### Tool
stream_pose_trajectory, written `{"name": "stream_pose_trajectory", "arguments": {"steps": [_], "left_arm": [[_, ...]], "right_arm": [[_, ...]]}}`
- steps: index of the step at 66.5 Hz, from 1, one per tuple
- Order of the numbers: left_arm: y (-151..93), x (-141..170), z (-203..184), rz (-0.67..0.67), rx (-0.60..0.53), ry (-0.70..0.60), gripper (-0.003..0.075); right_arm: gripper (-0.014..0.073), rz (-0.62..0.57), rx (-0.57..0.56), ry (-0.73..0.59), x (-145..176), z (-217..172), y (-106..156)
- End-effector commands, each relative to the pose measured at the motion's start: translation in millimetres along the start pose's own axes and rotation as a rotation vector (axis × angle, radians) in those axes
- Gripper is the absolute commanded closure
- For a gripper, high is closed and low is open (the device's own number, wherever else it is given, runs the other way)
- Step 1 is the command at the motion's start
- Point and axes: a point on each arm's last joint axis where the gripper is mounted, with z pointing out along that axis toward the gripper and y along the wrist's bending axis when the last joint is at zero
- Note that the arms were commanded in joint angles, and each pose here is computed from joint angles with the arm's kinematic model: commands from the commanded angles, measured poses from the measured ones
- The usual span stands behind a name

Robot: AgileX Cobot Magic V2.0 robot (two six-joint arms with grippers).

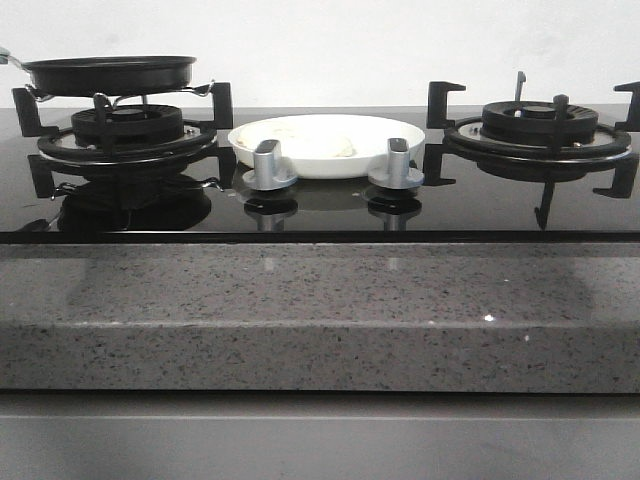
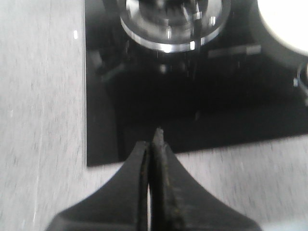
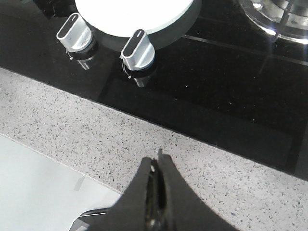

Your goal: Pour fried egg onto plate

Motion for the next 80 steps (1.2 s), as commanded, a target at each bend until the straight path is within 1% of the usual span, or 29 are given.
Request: {"name": "stream_pose_trajectory", "arguments": {"steps": [1,8,15,27,38,55,62,65,80], "left_arm": [[-0.4,-2.6,-12.2,-0.005,-0.005,-0.241,0.074],[-1.3,23.1,-15.1,-0.013,-0.011,-0.394,0.074],[0.9,56.2,-13.2,-0.058,-0.041,-0.494,0.074],[1.2,113.2,-6.4,-0.168,-0.081,-0.596,0.074],[-1.6,149.7,-3.7,-0.174,-0.111,-0.711,0.074],[-3.2,176.0,5.6,-0.201,-0.121,-0.825,0.074],[-2.0,183.3,12.7,-0.255,-0.114,-0.87,0.074],[-2.4,184.1,13.9,-0.259,-0.109,-0.848,0.074],[-3.0,184.0,13.8,-0.227,-0.113,-0.847,0.074]], "right_arm": [[0.0655,-0.01,-0.001,-0.084,-10.4,-6.4,1.6],[0.0655,-0.01,-0.001,-0.086,-10.5,-6.4,1.6],[0.0655,-0.01,-0.001,-0.086,-10.5,-6.4,1.6],[0.0655,-0.01,-0.001,-0.086,-10.5,-6.4,1.6],[0.0655,-0.01,-0.001,-0.086,-10.5,-6.4,1.6],[0.0655,-0.01,-0.001,-0.086,-10.5,-6.4,1.6],[0.0655,-0.01,-0.001,-0.086,-10.5,-6.4,1.6],[0.0655,-0.01,-0.001,-0.086,-10.5,-6.4,1.6],[0.0655,-0.01,-0.001,-0.086,-10.5,-6.4,1.6]]}}
